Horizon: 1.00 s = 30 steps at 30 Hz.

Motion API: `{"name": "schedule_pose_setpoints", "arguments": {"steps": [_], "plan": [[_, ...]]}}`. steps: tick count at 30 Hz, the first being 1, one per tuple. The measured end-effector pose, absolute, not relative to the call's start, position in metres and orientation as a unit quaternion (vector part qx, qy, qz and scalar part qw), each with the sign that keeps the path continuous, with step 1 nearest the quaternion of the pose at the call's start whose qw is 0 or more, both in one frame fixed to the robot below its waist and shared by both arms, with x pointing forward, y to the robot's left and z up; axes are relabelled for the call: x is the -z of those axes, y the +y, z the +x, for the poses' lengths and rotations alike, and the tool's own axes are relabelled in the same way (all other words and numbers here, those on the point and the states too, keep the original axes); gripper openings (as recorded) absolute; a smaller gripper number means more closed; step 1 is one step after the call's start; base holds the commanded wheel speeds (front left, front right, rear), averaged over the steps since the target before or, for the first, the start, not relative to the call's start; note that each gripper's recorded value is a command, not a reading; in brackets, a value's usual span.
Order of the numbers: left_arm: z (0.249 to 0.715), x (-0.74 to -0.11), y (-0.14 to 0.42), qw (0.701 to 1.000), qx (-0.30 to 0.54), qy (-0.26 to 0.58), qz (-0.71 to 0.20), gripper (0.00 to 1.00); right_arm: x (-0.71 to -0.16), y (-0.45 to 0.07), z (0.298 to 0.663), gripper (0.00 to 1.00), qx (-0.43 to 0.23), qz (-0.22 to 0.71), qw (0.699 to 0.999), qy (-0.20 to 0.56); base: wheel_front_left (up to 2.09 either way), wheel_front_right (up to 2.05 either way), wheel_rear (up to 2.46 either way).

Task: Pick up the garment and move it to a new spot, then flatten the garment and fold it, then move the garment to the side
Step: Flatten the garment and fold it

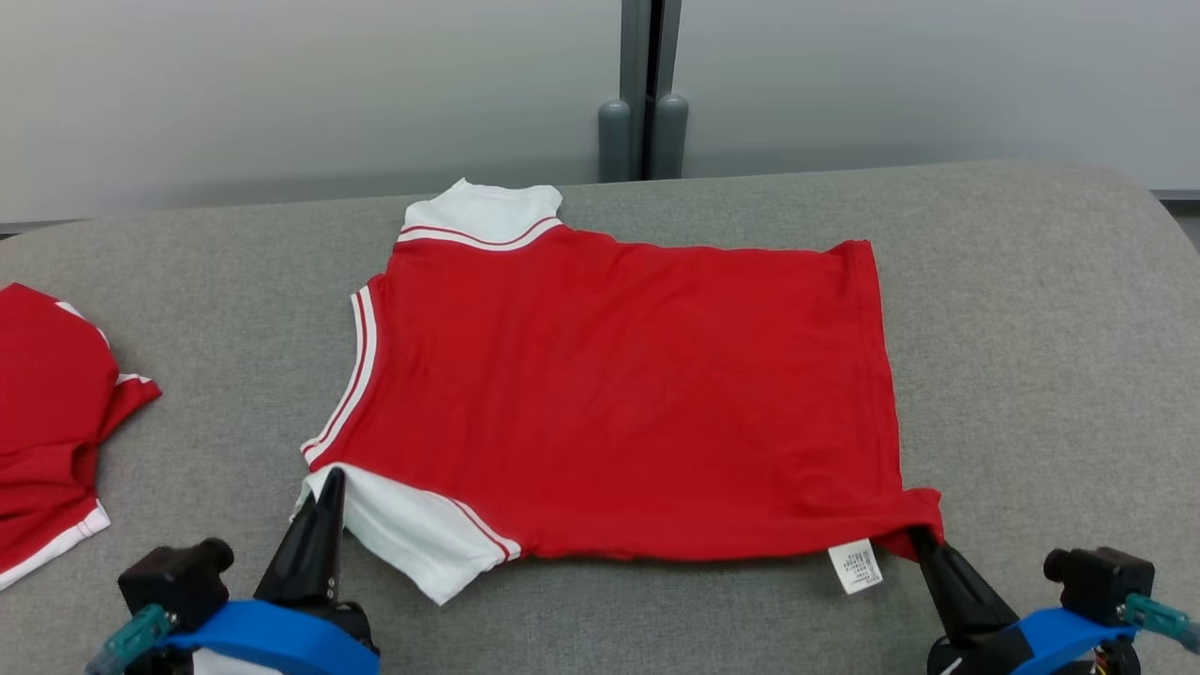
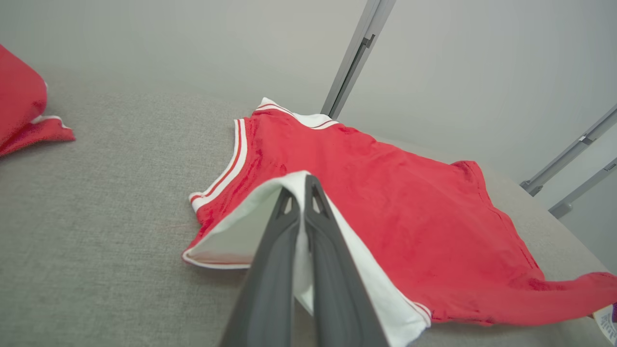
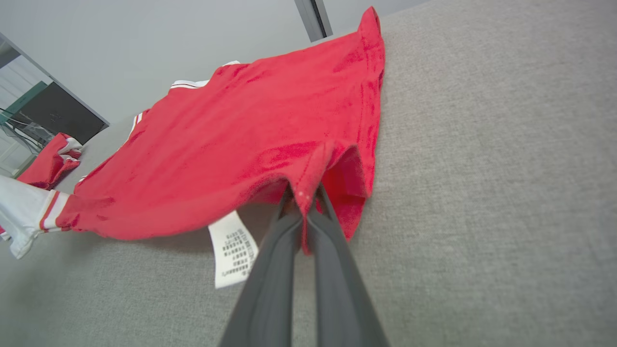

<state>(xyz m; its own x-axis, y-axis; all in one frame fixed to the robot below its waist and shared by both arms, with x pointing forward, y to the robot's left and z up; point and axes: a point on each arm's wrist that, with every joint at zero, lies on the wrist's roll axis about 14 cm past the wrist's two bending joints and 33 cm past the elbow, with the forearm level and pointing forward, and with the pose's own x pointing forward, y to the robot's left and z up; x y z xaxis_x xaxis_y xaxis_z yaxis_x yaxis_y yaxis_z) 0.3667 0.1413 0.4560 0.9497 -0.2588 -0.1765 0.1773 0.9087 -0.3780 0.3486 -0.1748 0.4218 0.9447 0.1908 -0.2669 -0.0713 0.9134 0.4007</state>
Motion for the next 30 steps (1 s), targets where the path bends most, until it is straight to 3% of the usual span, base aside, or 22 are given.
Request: {"name": "schedule_pose_setpoints", "arguments": {"steps": [20,21,22,23,30], "plan": [[0.489,-0.425,0.129,0.97,0.158,0.158,-0.097,0.0,-0.412,-0.187,0.421,0.0,-0.054,0.158,0.975,0.149,0.0,0.0,0.0],[0.491,-0.421,0.131,0.97,0.156,0.163,-0.091,0.0,-0.411,-0.186,0.423,0.49,-0.054,0.159,0.975,0.149,0.0,0.0,0.0],[0.492,-0.418,0.132,0.97,0.156,0.166,-0.081,0.49,-0.41,-0.186,0.424,1.0,-0.053,0.158,0.975,0.149,0.0,0.0,0.0],[0.492,-0.415,0.134,0.971,0.154,0.167,-0.077,1.0,-0.409,-0.185,0.424,1.0,-0.055,0.158,0.975,0.149,0.0,0.0,0.0],[0.483,-0.42,0.145,0.977,0.137,0.147,-0.073,1.0,-0.413,-0.188,0.416,1.0,-0.053,0.156,0.977,0.134,0.0,0.0,0.0]]}}
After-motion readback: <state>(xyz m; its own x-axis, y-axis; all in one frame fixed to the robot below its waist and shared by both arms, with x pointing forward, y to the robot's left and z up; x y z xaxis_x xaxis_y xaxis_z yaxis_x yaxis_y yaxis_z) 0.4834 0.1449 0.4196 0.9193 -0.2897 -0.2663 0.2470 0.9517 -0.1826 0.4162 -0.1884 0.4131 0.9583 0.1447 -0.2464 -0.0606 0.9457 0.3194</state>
